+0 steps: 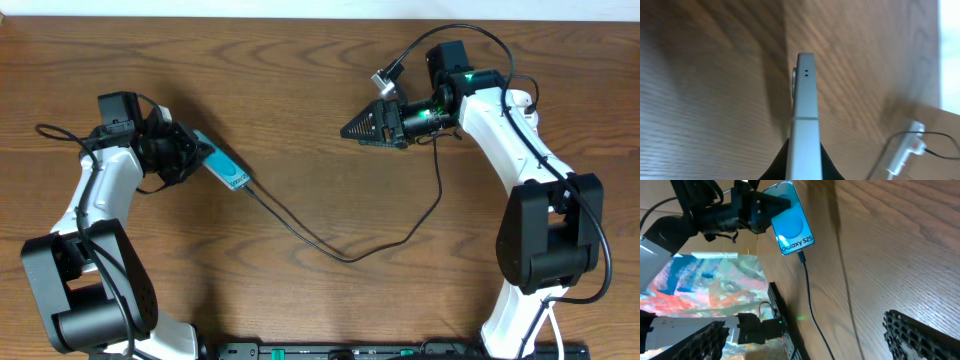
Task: Plug charger to phone and switch on socket
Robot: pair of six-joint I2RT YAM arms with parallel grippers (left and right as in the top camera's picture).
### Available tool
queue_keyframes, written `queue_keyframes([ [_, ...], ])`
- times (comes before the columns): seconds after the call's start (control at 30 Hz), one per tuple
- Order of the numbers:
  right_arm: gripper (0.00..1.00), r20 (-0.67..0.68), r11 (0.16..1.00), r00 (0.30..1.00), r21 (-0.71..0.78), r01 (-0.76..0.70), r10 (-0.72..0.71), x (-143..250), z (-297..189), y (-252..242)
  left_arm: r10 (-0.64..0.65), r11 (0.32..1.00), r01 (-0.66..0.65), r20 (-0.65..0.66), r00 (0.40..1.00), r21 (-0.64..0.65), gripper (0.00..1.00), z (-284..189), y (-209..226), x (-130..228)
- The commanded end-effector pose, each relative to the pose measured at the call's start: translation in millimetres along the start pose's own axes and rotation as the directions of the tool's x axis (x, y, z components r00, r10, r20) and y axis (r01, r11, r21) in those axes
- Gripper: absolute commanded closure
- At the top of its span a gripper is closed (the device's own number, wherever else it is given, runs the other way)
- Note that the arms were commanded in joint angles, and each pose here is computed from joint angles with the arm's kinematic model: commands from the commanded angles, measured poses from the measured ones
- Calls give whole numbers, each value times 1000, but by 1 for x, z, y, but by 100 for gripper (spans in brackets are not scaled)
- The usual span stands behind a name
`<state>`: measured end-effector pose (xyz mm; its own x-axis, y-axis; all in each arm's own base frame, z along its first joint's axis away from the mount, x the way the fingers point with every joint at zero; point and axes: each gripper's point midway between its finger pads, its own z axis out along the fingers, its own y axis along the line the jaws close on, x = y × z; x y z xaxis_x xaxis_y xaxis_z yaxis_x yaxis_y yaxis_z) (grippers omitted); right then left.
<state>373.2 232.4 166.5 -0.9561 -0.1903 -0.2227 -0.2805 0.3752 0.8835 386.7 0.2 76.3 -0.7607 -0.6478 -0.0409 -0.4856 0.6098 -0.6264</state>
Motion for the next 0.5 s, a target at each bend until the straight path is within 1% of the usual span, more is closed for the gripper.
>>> queue_keyframes([
  [0.0,1,5,1000,1000,9,-5,5,-2,-2,0,44,997,-42,27,999,-63,93,0,10,-4],
  [0.17,1,-1,999,1000,37,-6,6,-1,-1,-4,19,994,-18,7,1000,-106,93,7,28,6],
  [0.47,1,-11,999,1000,35,-6,6,1,3,-2,-43,988,31,-70,997,-153,93,32,54,17],
])
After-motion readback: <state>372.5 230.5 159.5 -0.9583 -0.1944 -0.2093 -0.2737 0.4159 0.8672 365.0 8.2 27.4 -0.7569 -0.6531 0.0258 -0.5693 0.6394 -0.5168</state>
